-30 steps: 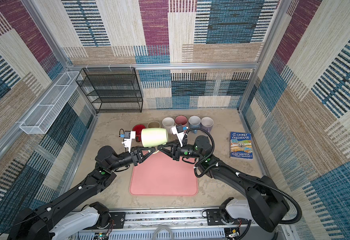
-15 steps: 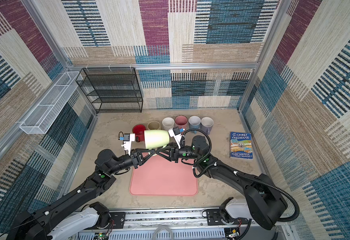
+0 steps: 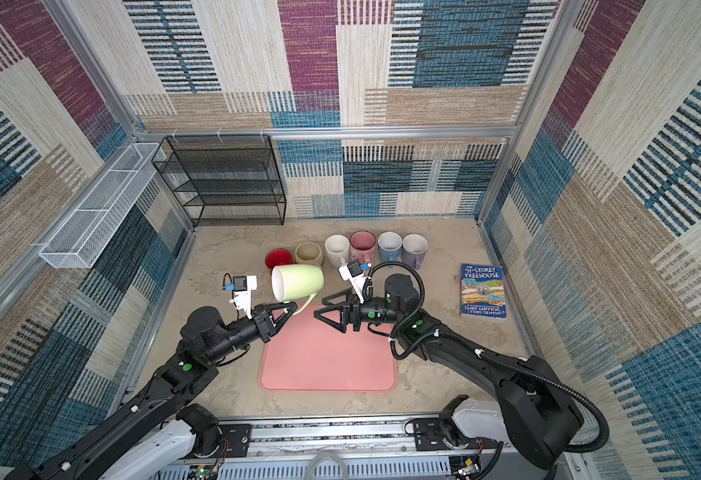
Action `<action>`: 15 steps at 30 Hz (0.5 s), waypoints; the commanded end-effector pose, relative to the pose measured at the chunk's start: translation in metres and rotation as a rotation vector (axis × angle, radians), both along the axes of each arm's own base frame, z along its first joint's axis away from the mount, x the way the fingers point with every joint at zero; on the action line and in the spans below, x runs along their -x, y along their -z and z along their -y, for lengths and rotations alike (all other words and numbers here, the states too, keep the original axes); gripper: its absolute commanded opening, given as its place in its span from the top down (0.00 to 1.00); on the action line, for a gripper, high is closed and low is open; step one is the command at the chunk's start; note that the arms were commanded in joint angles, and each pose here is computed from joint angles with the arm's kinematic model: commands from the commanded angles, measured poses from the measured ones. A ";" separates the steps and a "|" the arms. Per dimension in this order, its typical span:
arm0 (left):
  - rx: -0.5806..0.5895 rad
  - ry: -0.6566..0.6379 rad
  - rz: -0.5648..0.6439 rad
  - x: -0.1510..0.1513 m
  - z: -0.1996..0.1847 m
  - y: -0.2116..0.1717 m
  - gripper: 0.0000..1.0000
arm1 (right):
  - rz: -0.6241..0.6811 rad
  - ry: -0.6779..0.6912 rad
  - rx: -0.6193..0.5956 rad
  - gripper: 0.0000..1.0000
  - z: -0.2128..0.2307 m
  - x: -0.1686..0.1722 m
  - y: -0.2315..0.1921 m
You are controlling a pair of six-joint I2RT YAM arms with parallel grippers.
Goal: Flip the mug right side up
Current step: 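Carry the green mug toward the red mug with left gripper while right withdraws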
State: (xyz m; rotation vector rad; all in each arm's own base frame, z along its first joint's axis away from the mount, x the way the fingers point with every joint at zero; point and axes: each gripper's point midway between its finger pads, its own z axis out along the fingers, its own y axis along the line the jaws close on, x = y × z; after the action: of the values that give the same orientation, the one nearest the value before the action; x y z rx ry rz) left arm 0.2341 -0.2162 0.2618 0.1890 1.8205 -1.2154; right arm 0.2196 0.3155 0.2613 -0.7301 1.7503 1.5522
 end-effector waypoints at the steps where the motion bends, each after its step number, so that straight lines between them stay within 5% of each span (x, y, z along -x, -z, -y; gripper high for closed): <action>1: -0.120 -0.115 0.035 -0.011 -0.018 0.001 1.00 | 0.024 0.032 0.025 0.20 0.003 -0.002 0.003; 10: -0.398 -0.292 -0.056 -0.021 -0.059 0.017 1.00 | 0.050 0.140 0.141 0.19 0.016 -0.013 0.018; 15: -0.618 -0.408 -0.157 -0.027 -0.094 0.029 1.00 | 0.081 0.187 0.172 0.10 0.025 -0.013 0.024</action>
State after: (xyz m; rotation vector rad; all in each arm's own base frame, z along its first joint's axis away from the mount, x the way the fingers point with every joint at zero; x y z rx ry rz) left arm 0.2576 -0.1496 0.2393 0.0623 2.1420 -0.5964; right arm 0.2287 0.2956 0.2441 -0.6868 1.8387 1.3142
